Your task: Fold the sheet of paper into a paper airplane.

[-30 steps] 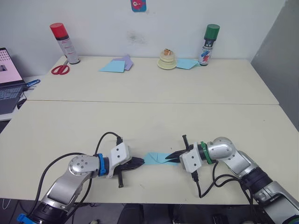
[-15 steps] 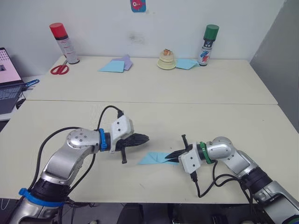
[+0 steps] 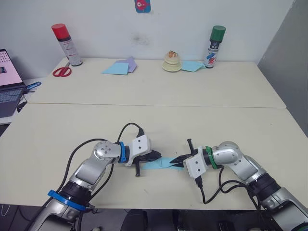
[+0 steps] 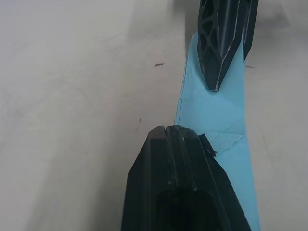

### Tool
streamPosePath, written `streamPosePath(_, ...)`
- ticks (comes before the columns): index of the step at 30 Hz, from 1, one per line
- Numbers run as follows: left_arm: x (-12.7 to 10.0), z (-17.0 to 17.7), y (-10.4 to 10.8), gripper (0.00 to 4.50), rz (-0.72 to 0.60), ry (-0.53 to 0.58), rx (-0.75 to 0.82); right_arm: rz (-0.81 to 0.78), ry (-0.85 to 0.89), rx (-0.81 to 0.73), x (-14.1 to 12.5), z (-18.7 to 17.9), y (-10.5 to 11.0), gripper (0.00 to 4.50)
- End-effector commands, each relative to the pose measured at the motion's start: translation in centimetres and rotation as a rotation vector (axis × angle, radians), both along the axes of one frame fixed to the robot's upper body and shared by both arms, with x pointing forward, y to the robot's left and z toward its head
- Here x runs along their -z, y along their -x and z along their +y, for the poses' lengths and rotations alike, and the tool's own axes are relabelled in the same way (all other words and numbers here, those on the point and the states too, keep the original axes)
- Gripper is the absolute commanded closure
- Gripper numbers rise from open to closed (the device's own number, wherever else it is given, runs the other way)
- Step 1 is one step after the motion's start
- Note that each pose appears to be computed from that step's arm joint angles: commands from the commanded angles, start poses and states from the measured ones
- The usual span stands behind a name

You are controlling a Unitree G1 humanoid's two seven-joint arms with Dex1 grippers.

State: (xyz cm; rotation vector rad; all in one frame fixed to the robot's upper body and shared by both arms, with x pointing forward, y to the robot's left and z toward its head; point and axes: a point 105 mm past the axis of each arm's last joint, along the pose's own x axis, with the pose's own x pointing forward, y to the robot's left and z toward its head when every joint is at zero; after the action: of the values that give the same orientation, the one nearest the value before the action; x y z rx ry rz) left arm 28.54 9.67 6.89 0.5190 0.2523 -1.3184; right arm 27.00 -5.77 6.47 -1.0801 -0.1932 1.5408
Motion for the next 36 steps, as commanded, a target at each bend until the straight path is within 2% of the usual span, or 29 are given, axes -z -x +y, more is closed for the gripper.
streamPosePath(1, 0.5, -0.7, 0.8, 4.50, 0.026, 0.003, 0.036, 0.033, 0.057, 0.042, 1.5, -0.7, -0.1, 4.46)
streamPosePath(6, 1.7, -0.7, 1.2, 4.50, 0.051, -0.027, 0.041, 0.041, 0.025, 0.040, 0.9, -0.5, -0.1, 4.46)
streamPosePath(9, 2.7, -0.2, 1.1, 4.50, 0.071, -0.049, 0.015, 0.048, -0.028, 0.057, -0.5, -0.5, -0.2, 3.91)
streamPosePath(12, 3.4, 0.2, 1.1, 4.50, 0.087, -0.067, 0.003, 0.066, -0.076, 0.086, -2.3, -1.1, -0.2, 2.89)
streamPosePath(16, 3.9, 0.4, 1.4, 4.50, 0.101, -0.079, 0.009, 0.159, -0.202, 0.125, -6.5, -1.7, 0.8, 1.47)
streamPosePath(19, 4.1, 0.3, 1.6, 4.50, 0.106, -0.082, 0.017, 0.256, -0.260, 0.182, -7.9, -2.0, 1.6, 1.47)
streamPosePath(22, 4.2, 0.3, 1.7, 4.50, 0.109, -0.084, 0.020, 0.307, -0.326, 0.277, -7.8, -1.5, 1.4, 1.47)
streamPosePath(24, 4.3, 0.3, 1.7, 4.50, 0.107, -0.086, 0.021, 0.304, -0.347, 0.378, -6.8, -1.0, 0.6, 1.83)
streamPosePath(26, 4.2, 0.3, 1.7, 4.50, 0.107, -0.087, 0.023, 0.323, -0.342, 0.419, -5.5, -0.3, 0.7, 2.39)
streamPosePath(30, 4.3, 0.2, 1.9, 4.50, 0.111, -0.087, 0.027, 0.346, -0.293, 0.472, -2.9, 0.6, 1.0, 3.86)
streamPosePath(31, 4.3, 0.2, 2.0, 4.50, 0.112, -0.087, 0.027, 0.352, -0.272, 0.485, -2.2, 0.6, 1.1, 4.34)
streamPosePath(32, 4.3, 0.2, 2.0, 4.50, 0.113, -0.087, 0.027, 0.348, -0.247, 0.492, -1.5, 0.5, 1.1, 4.47)
streamPosePath(36, 4.4, 0.2, 2.2, 4.50, 0.116, -0.088, 0.028, 0.375, -0.169, 0.569, 0.7, -0.7, 0.9, 4.47)
